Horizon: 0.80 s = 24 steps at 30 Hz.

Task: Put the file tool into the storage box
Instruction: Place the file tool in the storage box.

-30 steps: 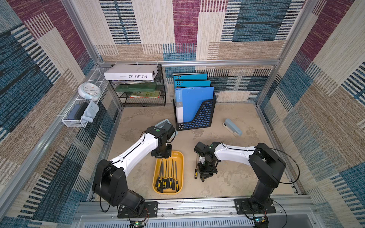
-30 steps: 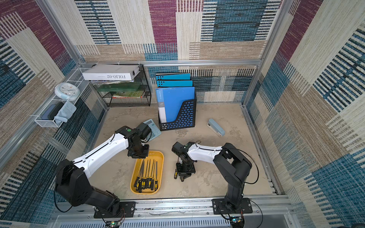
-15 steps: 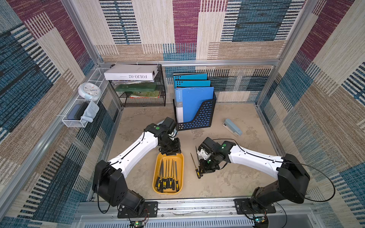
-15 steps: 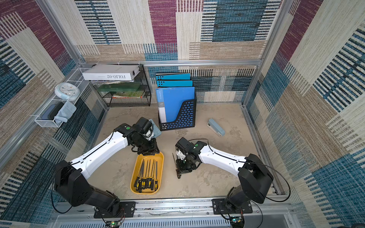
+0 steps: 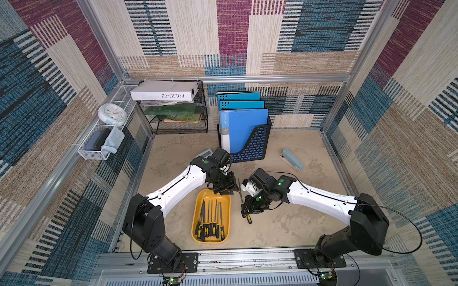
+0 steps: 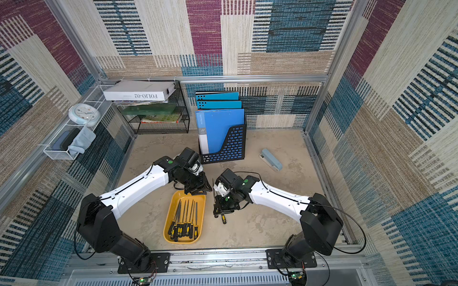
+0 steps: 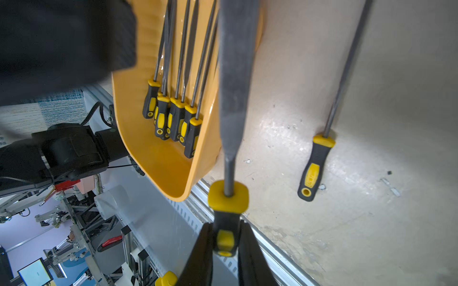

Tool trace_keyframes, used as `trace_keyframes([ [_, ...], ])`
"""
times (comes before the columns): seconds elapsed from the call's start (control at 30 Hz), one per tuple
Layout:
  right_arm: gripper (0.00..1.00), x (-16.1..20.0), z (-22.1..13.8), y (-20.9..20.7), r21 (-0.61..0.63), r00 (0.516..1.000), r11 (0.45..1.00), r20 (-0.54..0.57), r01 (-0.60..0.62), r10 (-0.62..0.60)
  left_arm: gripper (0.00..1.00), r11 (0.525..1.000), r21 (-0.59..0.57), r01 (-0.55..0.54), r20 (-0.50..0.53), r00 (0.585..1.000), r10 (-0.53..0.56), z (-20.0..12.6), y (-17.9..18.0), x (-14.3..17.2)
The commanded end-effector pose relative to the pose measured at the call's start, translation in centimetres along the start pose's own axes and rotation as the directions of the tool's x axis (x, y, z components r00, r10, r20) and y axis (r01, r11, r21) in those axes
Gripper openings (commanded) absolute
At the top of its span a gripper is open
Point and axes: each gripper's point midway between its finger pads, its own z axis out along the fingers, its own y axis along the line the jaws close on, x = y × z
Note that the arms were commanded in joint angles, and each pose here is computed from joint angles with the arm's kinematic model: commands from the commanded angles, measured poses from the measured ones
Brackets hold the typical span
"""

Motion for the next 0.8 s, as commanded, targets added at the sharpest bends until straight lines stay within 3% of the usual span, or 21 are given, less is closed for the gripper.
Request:
trace_keyframes([
  [0.0,0.15,-0.5,0.0,1.5,-0.064,1.0,0.998,0.01,0.01,-0.01,0.35,1.0,0.0,0.014,0.001,1.0,-0.014,0.3,-0.1,0.0],
  [0.3,0.15,-0.6,0.3,2.8,-0.129,1.0,0.991,-0.002,0.02,-0.02,0.34,1.0,-0.016,0.002,0.019,1.0,-0.001,0.8,-0.3,-0.6],
  [0.47,0.15,-0.8,0.0,3.6,-0.164,1.0,0.986,0.007,0.027,-0.027,0.06,0.996,-0.089,-0.016,0.026,1.0,0.018,1.2,1.2,-0.8],
  [0.57,0.17,-0.9,-0.1,3.9,-0.177,0.999,0.984,0.011,0.032,-0.03,0.02,0.99,-0.132,-0.04,0.02,0.999,0.043,1.1,2.0,-0.7],
  [0.63,0.24,-1.0,-0.2,4.0,-0.18,0.999,0.983,0.012,0.031,-0.03,0.02,0.986,-0.159,-0.056,0.016,0.998,0.059,0.8,2.6,-0.6],
  [0.7,0.44,-1.1,-0.4,3.8,-0.164,1.0,0.986,0.012,0.026,-0.024,0.02,0.98,-0.185,-0.077,0.012,0.997,0.081,0.5,3.4,-0.2],
  [0.77,0.57,-1.3,-0.6,3.6,-0.148,1.0,0.989,0.012,0.017,-0.015,0.02,0.971,-0.218,-0.1,0.004,0.995,0.103,0.1,4.6,0.2],
])
